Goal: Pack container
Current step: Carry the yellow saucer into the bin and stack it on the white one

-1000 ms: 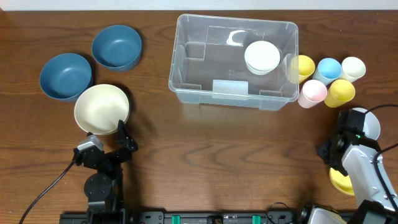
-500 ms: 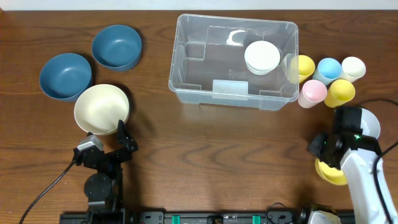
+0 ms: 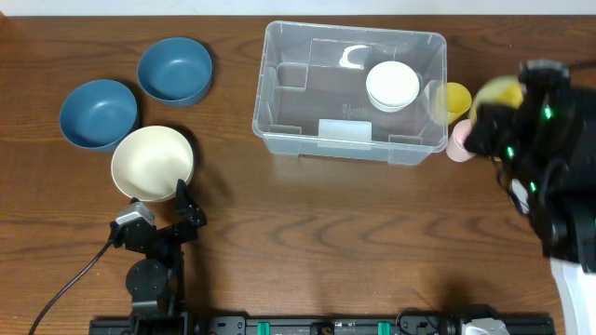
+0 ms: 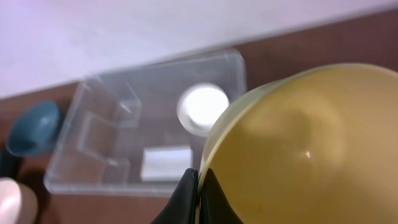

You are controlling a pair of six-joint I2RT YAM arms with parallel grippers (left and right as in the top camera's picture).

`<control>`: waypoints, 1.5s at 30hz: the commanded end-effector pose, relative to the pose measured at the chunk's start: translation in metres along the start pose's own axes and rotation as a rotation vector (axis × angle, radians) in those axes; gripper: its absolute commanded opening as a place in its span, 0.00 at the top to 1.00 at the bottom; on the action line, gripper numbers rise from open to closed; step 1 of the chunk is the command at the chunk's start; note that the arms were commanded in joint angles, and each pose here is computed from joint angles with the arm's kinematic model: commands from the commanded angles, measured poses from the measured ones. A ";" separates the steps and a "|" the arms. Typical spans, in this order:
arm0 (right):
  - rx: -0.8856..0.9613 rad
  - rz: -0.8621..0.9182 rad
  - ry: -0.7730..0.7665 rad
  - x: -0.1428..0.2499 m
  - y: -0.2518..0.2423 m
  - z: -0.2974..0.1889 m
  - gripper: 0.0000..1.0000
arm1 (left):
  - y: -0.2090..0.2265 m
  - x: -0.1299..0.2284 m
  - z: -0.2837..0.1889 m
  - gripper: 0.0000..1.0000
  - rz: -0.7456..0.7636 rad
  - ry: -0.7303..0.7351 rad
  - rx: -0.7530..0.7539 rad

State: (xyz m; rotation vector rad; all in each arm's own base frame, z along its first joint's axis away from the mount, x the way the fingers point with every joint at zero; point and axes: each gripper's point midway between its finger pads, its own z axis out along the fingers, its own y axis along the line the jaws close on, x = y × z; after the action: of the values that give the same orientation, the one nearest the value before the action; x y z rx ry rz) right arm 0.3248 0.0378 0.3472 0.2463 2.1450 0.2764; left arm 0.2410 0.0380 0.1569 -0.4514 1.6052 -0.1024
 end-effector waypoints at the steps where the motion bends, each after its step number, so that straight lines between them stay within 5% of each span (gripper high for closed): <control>1: 0.013 -0.076 -0.019 -0.017 0.020 0.037 0.99 | 0.009 0.016 0.001 0.02 0.017 0.041 -0.033; 7: 0.021 -0.190 -0.049 -0.024 0.059 0.112 0.99 | 0.009 0.016 0.001 0.02 0.017 0.041 -0.033; 16: 0.065 -0.251 0.119 0.046 0.063 0.232 0.99 | 0.009 0.016 0.001 0.02 0.017 0.041 -0.033; 31: 0.120 -0.271 0.238 0.113 0.043 0.309 0.97 | 0.009 0.016 0.001 0.02 0.017 0.041 -0.033; 34: 0.120 -0.277 0.263 0.123 0.042 0.313 0.50 | 0.009 0.016 0.001 0.02 0.017 0.041 -0.033; 36: 0.111 -0.284 0.271 0.128 0.045 0.314 0.28 | 0.009 0.016 0.001 0.02 0.017 0.041 -0.033; 45: -0.012 -0.334 0.232 0.098 0.107 0.274 0.14 | 0.009 0.016 0.001 0.02 0.017 0.041 -0.033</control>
State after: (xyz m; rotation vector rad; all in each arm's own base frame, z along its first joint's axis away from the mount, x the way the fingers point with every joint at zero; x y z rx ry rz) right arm 0.5053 0.1685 0.0896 -0.1090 2.4739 0.0508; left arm 0.2410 0.0380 0.1569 -0.4514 1.6052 -0.1024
